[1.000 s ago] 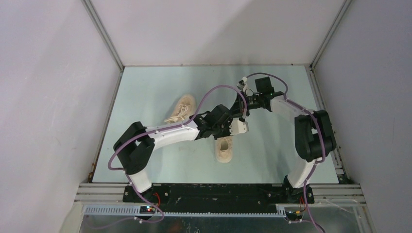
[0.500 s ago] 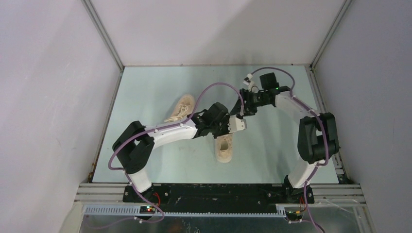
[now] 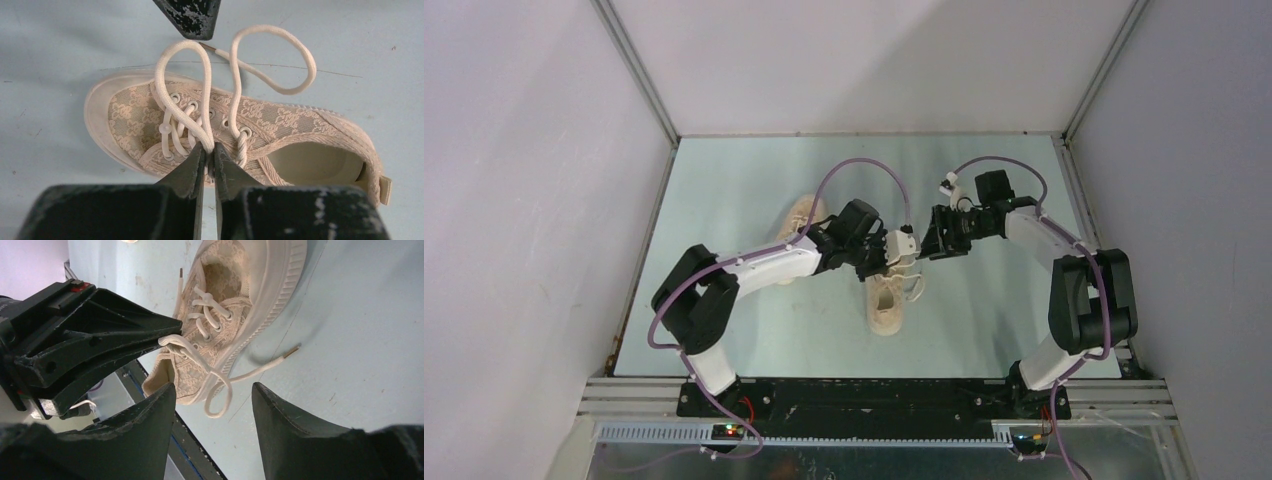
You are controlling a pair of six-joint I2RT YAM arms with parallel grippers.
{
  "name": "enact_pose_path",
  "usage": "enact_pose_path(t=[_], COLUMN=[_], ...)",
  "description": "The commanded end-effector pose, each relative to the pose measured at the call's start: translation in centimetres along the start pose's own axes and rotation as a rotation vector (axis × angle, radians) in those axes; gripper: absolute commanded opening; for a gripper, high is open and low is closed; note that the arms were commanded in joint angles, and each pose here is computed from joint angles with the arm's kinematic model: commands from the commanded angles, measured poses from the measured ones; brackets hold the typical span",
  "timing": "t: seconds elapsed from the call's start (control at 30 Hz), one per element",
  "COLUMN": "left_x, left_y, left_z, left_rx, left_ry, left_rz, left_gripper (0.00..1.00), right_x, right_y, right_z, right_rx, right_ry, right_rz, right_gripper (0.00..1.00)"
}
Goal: Tie the shoes
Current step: Cross the shoelace with the shoelace.
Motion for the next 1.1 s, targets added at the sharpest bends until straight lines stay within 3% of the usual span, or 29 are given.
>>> enact_pose_path(t=[0.0, 0.2, 0.33, 0.5, 0.67, 1.07], left_x=[0.0, 0.9, 1.0, 1.3, 1.3, 1.3], left_y=[0.0, 0.2, 1.2, 2.3, 2.4, 2.8], left_z=[0.6, 0.0, -0.3, -0.7, -0.9, -0.2], left_rx=[-0.023, 0.04, 0.045, 0.042, 0.045, 0.018], left_ry=[0.017, 0.058, 0.089, 0.111, 0.113, 0.115], left_rz=[-0.013, 0.038, 0.062, 0.087, 0.088, 0.092], left_gripper=[0.12, 0.11, 0.11, 0.11, 0.11, 0.11], right_x=[-0.1, -2.6, -3.2, -3.6, -5.2, -5.0], right_y=[0.6, 2.6, 1.1, -1.6, -3.7, -7.3], right_z=[0.8, 0.5, 0.5, 0.3, -0.2, -0.4], right_rx=[-0.047, -0.148, -0.133, -0.094, -0.08, -0.044], right_ry=[0.066, 0.005, -0.071, -0.047, -0.079, -0.02], right_rz=[-0.039, -0.258, -0.292, -0.481, -0.64, -0.774], right_gripper=[0.6, 0.59, 0.54, 0.37, 0.37, 0.4])
Point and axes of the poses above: each gripper's point midway between its finger pads, its own y axis back along the fingers, its own x axis along the line the jaws close on, z = x × y, the point moved 3 cm from there along y, back along the fingers, and after that the axes turned 11 degrees about -y, right-handed, at the moved point
